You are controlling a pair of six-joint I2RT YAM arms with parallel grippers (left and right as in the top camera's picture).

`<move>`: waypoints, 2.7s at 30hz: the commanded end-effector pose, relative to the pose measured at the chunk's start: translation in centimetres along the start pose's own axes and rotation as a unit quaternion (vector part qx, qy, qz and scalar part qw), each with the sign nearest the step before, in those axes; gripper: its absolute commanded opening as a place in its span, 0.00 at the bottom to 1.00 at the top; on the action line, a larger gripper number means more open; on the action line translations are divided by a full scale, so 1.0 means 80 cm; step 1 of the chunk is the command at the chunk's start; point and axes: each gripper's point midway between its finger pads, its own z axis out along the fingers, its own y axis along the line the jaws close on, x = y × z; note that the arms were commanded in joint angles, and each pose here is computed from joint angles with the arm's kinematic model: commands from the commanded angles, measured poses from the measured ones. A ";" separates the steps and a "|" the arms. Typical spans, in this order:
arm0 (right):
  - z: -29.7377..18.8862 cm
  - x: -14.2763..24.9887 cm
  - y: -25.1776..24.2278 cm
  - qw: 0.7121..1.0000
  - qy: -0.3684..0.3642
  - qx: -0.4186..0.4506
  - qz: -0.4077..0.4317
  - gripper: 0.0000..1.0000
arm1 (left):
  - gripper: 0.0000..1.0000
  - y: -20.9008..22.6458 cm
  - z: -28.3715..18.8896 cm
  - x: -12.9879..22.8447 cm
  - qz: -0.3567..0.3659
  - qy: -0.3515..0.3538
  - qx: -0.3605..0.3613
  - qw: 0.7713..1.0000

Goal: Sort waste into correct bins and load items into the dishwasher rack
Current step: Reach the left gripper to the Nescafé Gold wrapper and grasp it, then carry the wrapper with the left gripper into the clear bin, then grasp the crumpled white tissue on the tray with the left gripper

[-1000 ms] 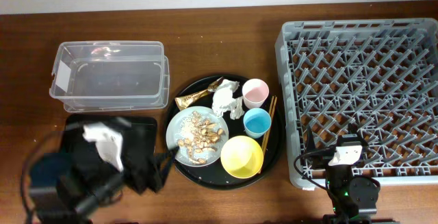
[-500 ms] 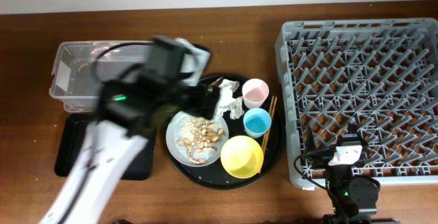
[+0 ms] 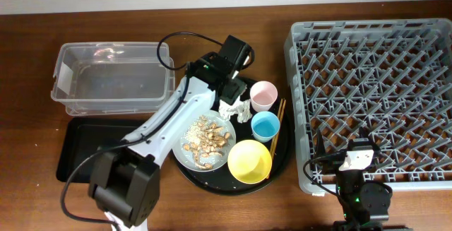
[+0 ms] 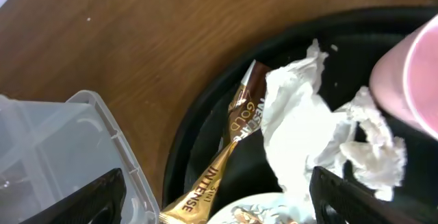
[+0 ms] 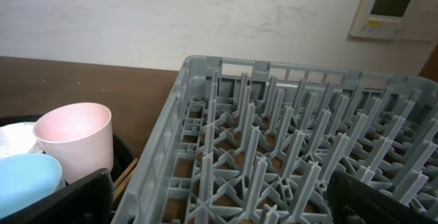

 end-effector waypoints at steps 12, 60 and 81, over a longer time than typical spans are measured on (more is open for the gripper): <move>0.000 0.003 0.000 1.000 0.002 0.001 0.002 0.98 | 0.77 0.018 0.083 0.047 0.069 0.069 0.057 0.994; 0.000 0.003 0.000 1.000 0.002 0.001 0.002 0.98 | 1.00 0.103 -0.129 -0.026 -0.282 -0.127 0.294 0.904; 0.000 0.003 0.000 1.000 0.002 0.001 0.002 0.98 | 0.79 -0.053 0.094 0.027 -0.245 0.064 0.167 0.953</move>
